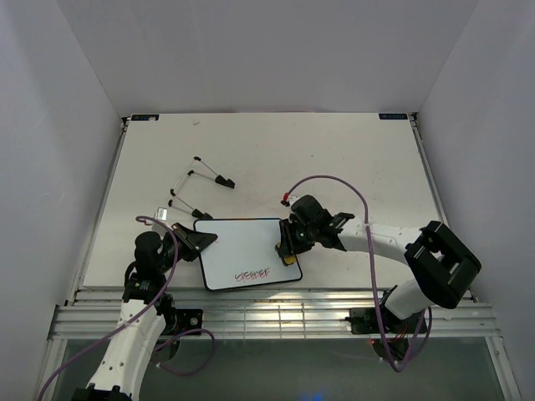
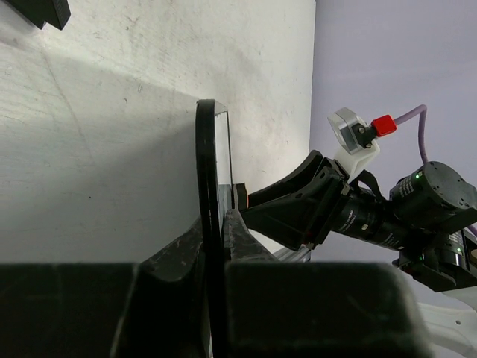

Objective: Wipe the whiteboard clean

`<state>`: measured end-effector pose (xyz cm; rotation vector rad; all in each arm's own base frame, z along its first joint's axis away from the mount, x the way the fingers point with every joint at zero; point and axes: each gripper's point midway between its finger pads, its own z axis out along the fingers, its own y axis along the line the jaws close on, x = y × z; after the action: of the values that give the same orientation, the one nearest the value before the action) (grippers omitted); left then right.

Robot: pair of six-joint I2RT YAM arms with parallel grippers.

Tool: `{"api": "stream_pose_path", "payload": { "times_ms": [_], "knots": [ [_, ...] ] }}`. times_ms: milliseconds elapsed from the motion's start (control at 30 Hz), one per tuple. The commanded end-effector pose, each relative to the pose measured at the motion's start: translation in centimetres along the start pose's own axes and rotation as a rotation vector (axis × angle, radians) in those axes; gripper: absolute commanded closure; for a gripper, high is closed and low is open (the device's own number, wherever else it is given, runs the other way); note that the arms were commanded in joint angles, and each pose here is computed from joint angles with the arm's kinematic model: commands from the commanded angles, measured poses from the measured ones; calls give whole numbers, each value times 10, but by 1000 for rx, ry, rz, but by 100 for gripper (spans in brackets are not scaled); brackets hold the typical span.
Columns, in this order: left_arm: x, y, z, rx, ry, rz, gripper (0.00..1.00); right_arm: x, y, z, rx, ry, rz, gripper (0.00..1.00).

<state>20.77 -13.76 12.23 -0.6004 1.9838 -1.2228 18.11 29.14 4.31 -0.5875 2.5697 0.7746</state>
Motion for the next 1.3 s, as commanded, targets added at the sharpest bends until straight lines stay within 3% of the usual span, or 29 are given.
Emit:
{"api": "stream_pose_path", "payload": {
  "times_ms": [0,233,333,633,800,1000,1267],
  "knots": [
    [-12,-34,-4,118,-34,103,100,1,30,3,-111,55,-56,92],
    [-13,-31,-2,109,-45,82,100,-2,118,-2,-196,101,-232,92],
    [-13,-31,-1,107,-42,80,100,9,132,6,-162,152,-301,92],
    [-17,-35,-3,105,-57,86,100,-2,67,12,30,101,-212,92],
    [-18,-29,-1,85,-67,51,100,28,28,3,152,51,-66,92],
    [-19,-27,-1,76,-74,49,100,33,28,-9,149,3,-28,92],
    [-18,-17,1,58,-86,6,100,22,103,-8,-16,-94,-43,92]
  ]
}}
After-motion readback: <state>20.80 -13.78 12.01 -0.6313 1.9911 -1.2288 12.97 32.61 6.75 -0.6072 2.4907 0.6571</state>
